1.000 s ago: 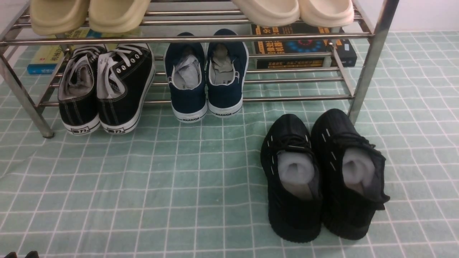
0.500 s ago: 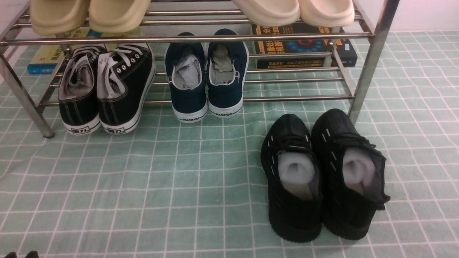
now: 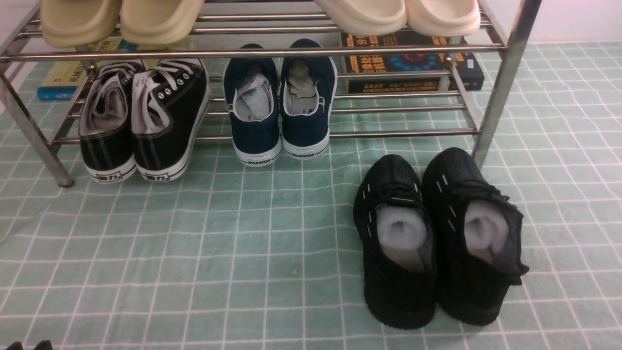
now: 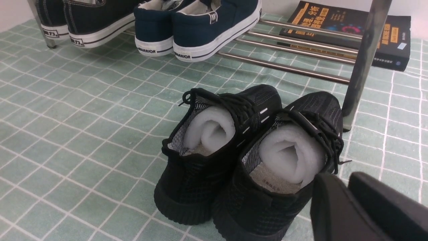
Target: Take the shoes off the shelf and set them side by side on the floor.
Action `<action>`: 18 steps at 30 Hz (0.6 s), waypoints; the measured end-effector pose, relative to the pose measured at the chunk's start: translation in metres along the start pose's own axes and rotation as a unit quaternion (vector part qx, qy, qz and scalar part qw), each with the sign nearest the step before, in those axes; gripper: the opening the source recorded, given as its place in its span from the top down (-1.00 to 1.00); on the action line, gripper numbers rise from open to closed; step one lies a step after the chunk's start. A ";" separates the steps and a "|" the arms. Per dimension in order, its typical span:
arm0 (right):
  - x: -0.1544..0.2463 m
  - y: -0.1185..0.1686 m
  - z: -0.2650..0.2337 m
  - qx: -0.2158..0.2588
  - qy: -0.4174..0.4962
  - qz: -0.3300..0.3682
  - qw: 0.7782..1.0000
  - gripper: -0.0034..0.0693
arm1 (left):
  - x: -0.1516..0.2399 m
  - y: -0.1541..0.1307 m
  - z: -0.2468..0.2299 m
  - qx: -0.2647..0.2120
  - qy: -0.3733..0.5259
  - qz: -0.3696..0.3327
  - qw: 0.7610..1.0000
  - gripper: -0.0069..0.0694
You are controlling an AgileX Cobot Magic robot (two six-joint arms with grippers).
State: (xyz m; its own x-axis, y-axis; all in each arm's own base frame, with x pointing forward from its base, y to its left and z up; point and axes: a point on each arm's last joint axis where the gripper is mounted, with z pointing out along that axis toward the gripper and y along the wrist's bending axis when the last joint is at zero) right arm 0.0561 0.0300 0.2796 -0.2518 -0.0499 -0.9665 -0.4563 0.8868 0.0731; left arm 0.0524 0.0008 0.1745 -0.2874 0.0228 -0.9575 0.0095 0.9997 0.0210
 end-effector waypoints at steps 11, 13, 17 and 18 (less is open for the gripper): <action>0.043 -0.010 0.003 0.053 -0.021 0.014 0.998 0.60 | 0.000 0.000 0.000 0.000 0.000 0.000 1.000 0.19; 0.060 -0.015 0.005 0.089 -0.017 0.022 0.996 0.59 | 0.000 0.000 0.000 0.000 0.000 0.000 1.000 0.19; 0.083 -0.021 0.008 0.132 -0.007 0.033 0.991 0.58 | 0.000 0.000 0.000 0.000 0.000 0.000 1.000 0.19; 0.092 -0.023 0.010 0.147 -0.002 0.038 0.988 0.57 | 0.000 0.000 0.000 0.000 0.000 0.000 1.000 0.19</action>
State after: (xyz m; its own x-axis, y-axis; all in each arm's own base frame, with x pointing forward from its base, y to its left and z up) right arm 0.0515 0.0097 0.1868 -0.2723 0.0230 -0.9619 -0.1694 0.9830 0.0714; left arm 0.0524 0.0008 0.1745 -0.2874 0.0228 -0.9575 0.0095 0.9997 0.0210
